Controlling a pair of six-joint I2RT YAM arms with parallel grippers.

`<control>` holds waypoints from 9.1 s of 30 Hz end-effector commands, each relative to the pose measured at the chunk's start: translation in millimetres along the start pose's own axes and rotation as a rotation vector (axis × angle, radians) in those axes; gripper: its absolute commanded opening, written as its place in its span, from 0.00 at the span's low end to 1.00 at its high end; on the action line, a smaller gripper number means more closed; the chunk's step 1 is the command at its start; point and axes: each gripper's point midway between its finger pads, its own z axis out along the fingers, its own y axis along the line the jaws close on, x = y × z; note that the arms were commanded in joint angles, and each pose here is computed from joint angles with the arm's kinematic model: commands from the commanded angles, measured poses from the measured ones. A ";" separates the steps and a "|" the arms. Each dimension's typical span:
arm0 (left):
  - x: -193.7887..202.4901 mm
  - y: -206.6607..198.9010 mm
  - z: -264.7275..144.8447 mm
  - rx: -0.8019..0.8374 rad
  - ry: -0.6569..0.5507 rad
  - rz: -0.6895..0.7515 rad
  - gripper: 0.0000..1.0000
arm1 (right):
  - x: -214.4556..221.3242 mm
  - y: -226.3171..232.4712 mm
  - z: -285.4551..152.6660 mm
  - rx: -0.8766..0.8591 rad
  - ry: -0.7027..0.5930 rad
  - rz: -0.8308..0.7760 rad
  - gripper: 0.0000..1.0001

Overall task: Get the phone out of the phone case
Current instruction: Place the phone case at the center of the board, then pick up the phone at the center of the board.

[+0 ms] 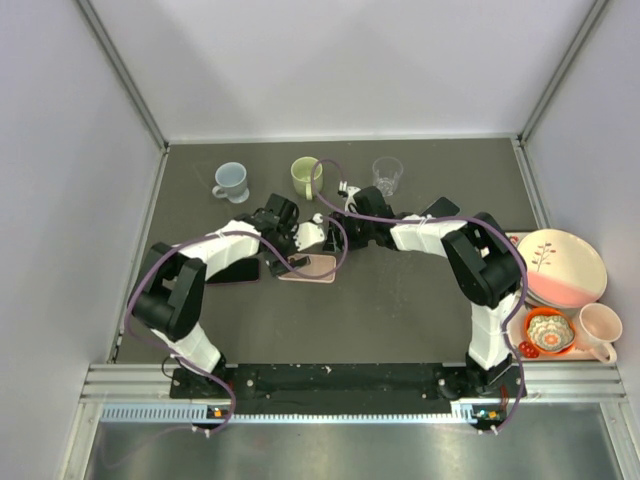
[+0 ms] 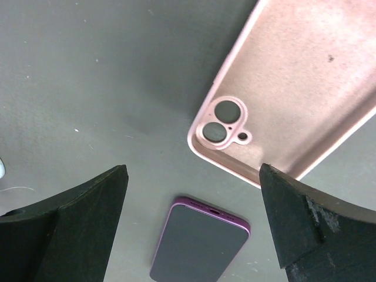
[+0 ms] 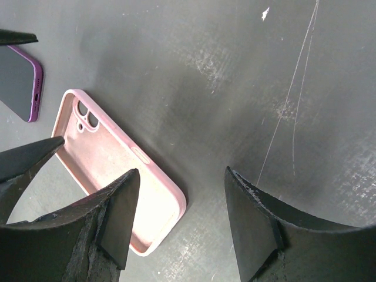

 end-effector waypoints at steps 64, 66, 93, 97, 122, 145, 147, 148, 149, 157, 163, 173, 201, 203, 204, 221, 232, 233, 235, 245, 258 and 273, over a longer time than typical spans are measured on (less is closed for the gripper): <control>-14.5 19.7 -145.9 -0.260 -0.492 -0.163 0.99 | -70.2 -284.3 -188.2 0.629 -0.148 0.301 0.75; -16.4 16.5 -142.7 -0.249 -0.497 -0.173 0.99 | -71.7 -285.0 -189.3 0.638 -0.147 0.317 0.76; -21.3 2.6 -129.1 -0.246 -0.507 -0.176 0.99 | -80.7 -287.2 -144.2 0.580 -0.099 0.416 0.85; -20.5 0.7 -126.6 -0.236 -0.503 -0.181 0.99 | -83.7 -274.5 -127.3 0.613 -0.060 0.329 0.85; -17.4 -0.4 -123.8 -0.247 -0.504 -0.178 0.99 | -63.7 -248.5 -106.6 0.698 0.054 0.225 0.88; -16.9 -1.3 -123.3 -0.241 -0.508 -0.182 0.99 | -47.0 -209.8 -110.2 0.575 0.179 -0.076 0.87; -17.0 -0.5 -124.3 -0.244 -0.509 -0.181 0.99 | -52.4 -204.1 -115.8 0.566 0.155 -0.042 0.90; -17.3 -0.2 -124.4 -0.245 -0.510 -0.181 0.99 | -53.4 -199.3 -115.8 0.547 0.146 -0.009 0.90; -17.1 -0.4 -123.5 -0.243 -0.508 -0.182 0.99 | -53.2 -195.1 -117.8 0.539 0.142 0.023 0.91; -16.6 -0.9 -124.9 -0.243 -0.512 -0.185 0.99 | -36.7 -186.2 -120.7 0.540 0.147 0.121 0.93; -16.1 -1.2 -123.3 -0.238 -0.511 -0.187 0.99 | -33.7 -189.6 -114.4 0.586 0.122 0.128 0.93; -15.1 -1.3 -122.0 -0.234 -0.509 -0.190 0.99 | -31.5 -196.9 -116.7 0.635 0.133 0.106 0.76; -17.2 -4.1 -126.5 -0.218 -0.533 -0.189 0.99 | 45.0 -147.8 -143.4 0.261 0.517 -0.404 0.84; -16.4 -4.2 -125.7 -0.216 -0.531 -0.191 0.99 | 43.1 -148.2 -142.2 0.268 0.528 -0.451 0.87; -16.0 -3.6 -126.1 -0.219 -0.531 -0.193 0.99 | 37.5 -149.8 -140.3 0.278 0.519 -0.454 0.89; -14.0 -3.5 -125.1 -0.208 -0.536 -0.204 0.99 | 0.6 -152.6 -121.0 0.454 0.308 -0.260 0.96; -13.5 -3.5 -124.3 -0.204 -0.536 -0.208 0.99 | 18.7 -159.0 -111.6 0.456 0.338 -0.218 0.91; -13.8 -3.1 -124.9 -0.206 -0.538 -0.206 0.99 | 17.9 -160.2 -111.9 0.462 0.334 -0.217 0.90; -13.5 -3.5 -124.3 -0.204 -0.536 -0.208 0.99 | 18.7 -161.3 -111.6 0.467 0.336 -0.212 0.86; -13.3 -2.0 -125.4 -0.209 -0.538 -0.213 0.99 | 23.1 -163.4 -107.5 0.468 0.343 -0.202 0.63; -11.0 1.2 -125.2 -0.219 -0.531 -0.228 0.99 | 18.1 -154.4 -105.4 0.411 0.327 -0.233 0.13; -11.3 0.9 -124.0 -0.210 -0.531 -0.233 0.99 | -15.6 -143.6 -126.2 0.438 0.245 -0.297 0.00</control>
